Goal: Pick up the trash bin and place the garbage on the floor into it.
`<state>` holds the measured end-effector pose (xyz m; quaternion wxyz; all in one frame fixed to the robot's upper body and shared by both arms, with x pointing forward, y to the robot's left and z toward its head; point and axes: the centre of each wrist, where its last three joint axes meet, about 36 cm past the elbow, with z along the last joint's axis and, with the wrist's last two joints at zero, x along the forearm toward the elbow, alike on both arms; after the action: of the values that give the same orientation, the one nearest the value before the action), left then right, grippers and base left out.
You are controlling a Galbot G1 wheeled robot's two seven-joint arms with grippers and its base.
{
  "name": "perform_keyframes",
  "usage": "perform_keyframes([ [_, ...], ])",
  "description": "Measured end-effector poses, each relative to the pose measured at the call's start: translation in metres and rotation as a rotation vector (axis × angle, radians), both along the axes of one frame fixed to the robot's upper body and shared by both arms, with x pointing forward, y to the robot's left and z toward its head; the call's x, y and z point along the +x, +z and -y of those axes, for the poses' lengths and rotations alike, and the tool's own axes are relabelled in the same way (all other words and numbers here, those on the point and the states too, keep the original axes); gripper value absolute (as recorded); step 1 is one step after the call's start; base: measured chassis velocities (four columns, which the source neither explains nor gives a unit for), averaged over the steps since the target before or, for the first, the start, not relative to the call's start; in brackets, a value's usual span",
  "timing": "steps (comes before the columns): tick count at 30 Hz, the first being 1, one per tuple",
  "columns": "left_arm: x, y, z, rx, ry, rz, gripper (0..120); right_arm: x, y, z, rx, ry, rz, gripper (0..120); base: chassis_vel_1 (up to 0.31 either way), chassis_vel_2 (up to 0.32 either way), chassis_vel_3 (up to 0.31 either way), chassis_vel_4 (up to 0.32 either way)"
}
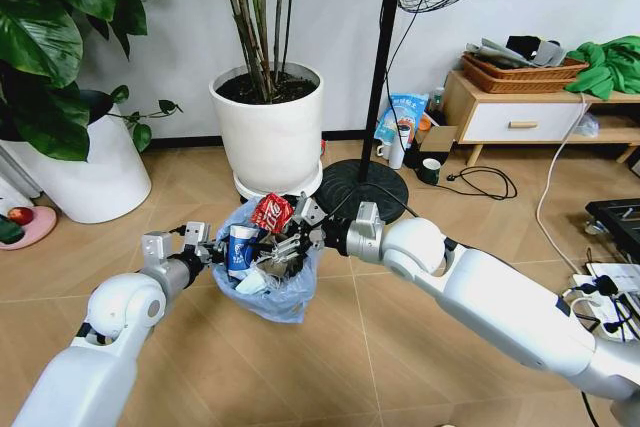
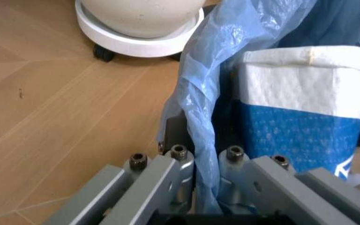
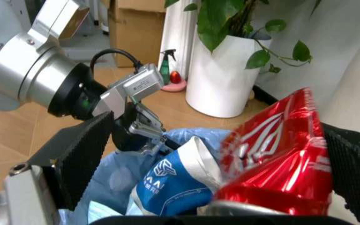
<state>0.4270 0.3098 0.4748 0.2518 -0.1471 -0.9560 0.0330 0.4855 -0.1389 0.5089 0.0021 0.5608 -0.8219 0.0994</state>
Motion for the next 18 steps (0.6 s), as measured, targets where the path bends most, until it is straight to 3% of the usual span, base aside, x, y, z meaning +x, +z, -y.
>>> perform_keyframes([
  [5, 0.0, 0.0, 0.0001, 0.001, -0.001, 0.0, 0, -0.001, -0.0002, -0.0003, 0.011, -0.002, -0.012, 100, 0.0, 0.0, 0.0, 0.0],
  [16, 0.0002, 0.0001, 0.0001, 0.002, 0.0, 0.0, 0, -0.0016, -0.0034, -0.0032, 0.019, -0.016, -0.023, 69, 0.0, 0.0, 0.0, 0.0],
  [18, 0.0002, 0.0, 0.0001, 0.002, 0.001, 0.0, 0, -0.0019, -0.0039, -0.0037, 0.02, -0.022, -0.024, 57, 0.0, 0.0, 0.0, 0.0],
])
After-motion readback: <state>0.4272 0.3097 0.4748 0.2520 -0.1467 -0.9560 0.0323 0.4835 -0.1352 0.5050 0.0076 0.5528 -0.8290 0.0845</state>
